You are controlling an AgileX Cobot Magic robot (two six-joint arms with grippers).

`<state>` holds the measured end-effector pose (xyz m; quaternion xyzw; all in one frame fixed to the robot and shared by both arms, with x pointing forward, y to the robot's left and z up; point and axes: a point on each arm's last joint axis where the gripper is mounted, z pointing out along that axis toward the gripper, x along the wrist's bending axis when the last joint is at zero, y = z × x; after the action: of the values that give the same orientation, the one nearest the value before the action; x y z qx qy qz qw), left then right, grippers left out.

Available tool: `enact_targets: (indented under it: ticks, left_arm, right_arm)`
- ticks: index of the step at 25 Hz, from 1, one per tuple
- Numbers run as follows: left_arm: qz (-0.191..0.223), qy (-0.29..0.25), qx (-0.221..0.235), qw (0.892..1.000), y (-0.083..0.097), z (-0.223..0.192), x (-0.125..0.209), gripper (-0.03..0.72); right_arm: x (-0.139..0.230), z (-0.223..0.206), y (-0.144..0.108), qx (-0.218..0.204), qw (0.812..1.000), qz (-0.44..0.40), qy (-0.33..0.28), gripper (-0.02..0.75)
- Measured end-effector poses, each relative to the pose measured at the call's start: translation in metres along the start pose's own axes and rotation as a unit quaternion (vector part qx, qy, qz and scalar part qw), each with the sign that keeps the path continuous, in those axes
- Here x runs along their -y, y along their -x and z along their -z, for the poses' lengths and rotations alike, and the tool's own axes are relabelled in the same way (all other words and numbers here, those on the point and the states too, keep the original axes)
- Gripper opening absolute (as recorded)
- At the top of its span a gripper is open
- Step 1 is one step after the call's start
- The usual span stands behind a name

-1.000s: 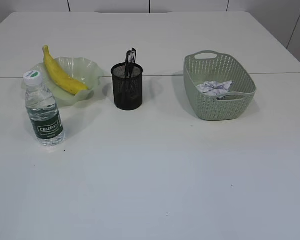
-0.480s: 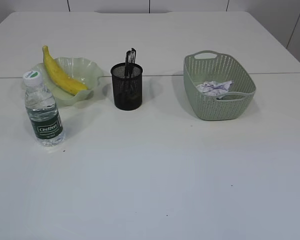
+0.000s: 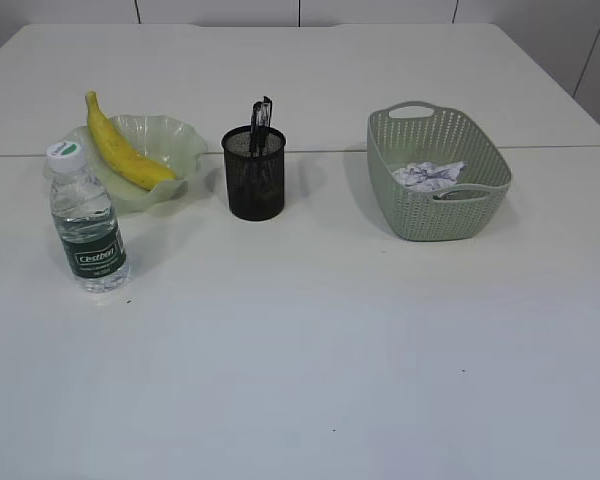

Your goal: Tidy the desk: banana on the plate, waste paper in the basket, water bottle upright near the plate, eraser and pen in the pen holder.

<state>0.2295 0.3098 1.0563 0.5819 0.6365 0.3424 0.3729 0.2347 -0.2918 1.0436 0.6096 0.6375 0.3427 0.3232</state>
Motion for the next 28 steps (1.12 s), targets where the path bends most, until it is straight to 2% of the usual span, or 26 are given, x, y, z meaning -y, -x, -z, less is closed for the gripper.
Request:
enact_targets:
  ticks: [11, 20, 28]
  left_arm:
    - [0.003, 0.001, -0.005, 1.0, 0.0001, 0.0001, -0.0001, 0.54]
    - [0.037, 0.007, -0.067, 0.997, 0.0015, 0.0012, 0.0007, 0.526]
    - [0.026, 0.005, -0.055, 0.998, 0.0038, 0.0009, 0.0009, 0.512]
  right_arm:
    - [0.0032, 0.0049, -0.0005, -0.004, 1.0, 0.004, 0.022, 0.344]
    - [0.0032, 0.0049, -0.0009, -0.006, 1.0, 0.003, 0.022, 0.344]
    - [0.0032, 0.0049, -0.0009, -0.006, 1.0, 0.005, 0.022, 0.344]
